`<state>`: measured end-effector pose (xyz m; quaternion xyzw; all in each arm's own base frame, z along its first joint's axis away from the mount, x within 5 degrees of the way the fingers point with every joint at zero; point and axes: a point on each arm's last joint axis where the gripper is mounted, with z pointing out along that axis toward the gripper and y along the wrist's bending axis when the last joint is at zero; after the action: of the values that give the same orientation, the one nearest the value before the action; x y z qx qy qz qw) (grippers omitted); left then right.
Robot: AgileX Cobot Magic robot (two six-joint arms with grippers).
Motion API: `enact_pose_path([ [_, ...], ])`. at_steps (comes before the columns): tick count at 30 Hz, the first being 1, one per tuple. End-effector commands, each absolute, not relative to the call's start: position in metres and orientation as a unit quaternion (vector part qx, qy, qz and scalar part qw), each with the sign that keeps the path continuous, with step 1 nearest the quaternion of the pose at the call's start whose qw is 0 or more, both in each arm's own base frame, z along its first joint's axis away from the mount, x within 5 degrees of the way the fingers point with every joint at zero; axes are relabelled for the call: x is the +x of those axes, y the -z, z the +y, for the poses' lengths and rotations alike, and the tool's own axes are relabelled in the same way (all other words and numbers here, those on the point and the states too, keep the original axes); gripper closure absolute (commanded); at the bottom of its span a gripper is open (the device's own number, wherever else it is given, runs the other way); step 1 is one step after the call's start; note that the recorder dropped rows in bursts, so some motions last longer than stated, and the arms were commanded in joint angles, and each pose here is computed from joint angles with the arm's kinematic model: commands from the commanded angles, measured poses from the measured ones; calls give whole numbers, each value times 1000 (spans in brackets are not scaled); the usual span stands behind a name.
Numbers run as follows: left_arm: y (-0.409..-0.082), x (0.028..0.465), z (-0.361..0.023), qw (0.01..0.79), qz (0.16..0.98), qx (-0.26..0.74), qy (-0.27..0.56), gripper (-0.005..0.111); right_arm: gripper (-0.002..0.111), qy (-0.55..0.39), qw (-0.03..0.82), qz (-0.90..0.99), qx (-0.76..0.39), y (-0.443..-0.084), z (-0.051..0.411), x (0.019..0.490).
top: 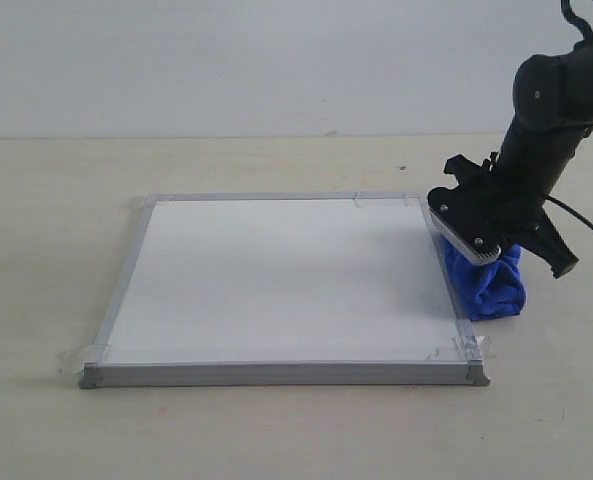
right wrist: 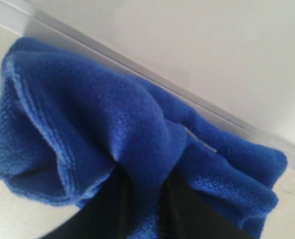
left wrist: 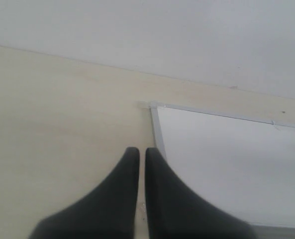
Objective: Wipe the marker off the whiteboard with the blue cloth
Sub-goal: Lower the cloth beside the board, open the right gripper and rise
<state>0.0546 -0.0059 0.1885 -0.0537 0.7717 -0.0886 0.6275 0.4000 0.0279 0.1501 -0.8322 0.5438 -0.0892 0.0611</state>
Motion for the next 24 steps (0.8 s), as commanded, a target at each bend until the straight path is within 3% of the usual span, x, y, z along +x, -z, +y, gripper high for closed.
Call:
enact_pose_path([
  [1,-187,54,-6,627,772,-54,86,102,106,88,63,549,-829,-148,27,400],
  [4,-187,54,-6,627,772,-54,86,102,92,95,73,576,-809,-148,27,402],
  [7,-187,54,-6,627,772,-54,86,102,59,103,91,620,-772,-149,27,405],
  [14,-187,54,-6,627,772,-54,86,102,16,106,80,628,-767,-154,25,403],
  [19,-187,54,-6,627,772,-54,86,102,15,134,123,634,-752,-208,26,392],
  [24,-187,54,-6,627,772,-54,86,102,15,93,249,746,-610,-261,38,379],
])
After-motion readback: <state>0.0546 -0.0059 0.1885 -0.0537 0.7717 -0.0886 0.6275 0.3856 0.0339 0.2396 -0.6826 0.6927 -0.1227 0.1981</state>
